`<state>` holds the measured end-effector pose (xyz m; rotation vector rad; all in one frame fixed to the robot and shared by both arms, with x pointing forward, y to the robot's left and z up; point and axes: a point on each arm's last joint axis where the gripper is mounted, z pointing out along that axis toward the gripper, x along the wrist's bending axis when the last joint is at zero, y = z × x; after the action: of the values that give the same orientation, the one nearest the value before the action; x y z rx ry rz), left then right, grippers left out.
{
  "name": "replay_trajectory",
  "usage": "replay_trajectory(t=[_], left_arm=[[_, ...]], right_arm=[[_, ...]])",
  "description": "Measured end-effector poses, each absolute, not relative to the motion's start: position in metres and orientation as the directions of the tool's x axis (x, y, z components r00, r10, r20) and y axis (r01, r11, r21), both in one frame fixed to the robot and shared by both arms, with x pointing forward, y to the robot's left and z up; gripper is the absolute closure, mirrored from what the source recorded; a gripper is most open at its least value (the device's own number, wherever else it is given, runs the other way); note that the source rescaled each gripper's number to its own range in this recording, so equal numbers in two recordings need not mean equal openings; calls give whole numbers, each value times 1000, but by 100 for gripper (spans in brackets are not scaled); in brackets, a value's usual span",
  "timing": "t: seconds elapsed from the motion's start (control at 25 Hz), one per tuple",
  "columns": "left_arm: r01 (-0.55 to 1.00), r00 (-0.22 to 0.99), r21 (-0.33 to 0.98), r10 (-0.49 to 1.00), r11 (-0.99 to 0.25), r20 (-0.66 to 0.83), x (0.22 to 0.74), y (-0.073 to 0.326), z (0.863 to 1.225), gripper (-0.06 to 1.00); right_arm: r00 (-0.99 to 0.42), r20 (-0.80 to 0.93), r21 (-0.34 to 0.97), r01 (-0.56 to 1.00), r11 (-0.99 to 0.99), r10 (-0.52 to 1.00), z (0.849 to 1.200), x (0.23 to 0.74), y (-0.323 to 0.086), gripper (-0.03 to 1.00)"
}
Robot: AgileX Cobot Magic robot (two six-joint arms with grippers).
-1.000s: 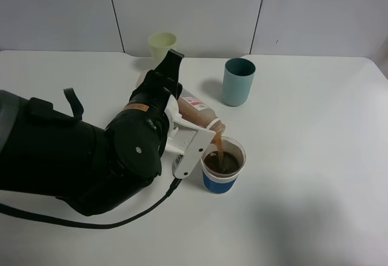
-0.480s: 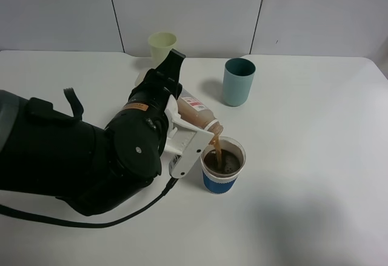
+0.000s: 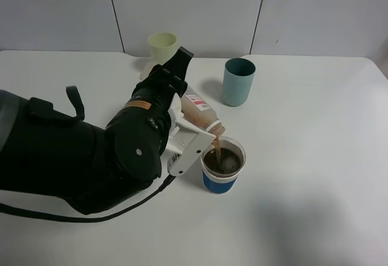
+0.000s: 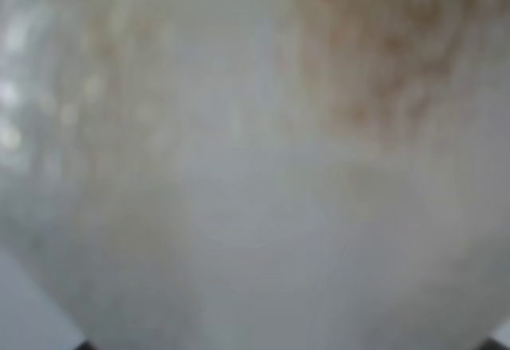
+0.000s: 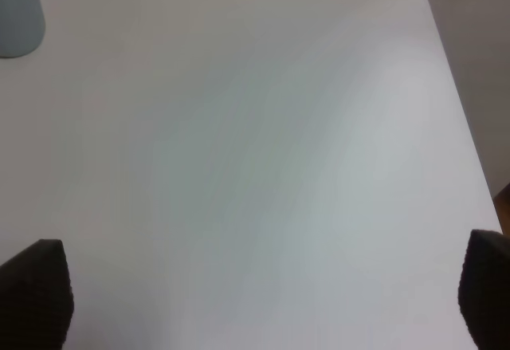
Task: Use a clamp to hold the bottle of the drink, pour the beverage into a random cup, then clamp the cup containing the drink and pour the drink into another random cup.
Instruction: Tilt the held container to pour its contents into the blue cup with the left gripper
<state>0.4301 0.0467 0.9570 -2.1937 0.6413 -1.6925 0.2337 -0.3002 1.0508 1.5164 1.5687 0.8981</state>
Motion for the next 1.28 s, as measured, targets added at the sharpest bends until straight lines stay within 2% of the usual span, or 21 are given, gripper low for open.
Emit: replay_trajectory(t=[1.28], left_arm=[[-206, 82, -537, -562, -818, 823, 431, 39, 964, 94]], right_arm=[[-3, -50, 886, 462, 46, 999, 1051, 234, -300, 7]])
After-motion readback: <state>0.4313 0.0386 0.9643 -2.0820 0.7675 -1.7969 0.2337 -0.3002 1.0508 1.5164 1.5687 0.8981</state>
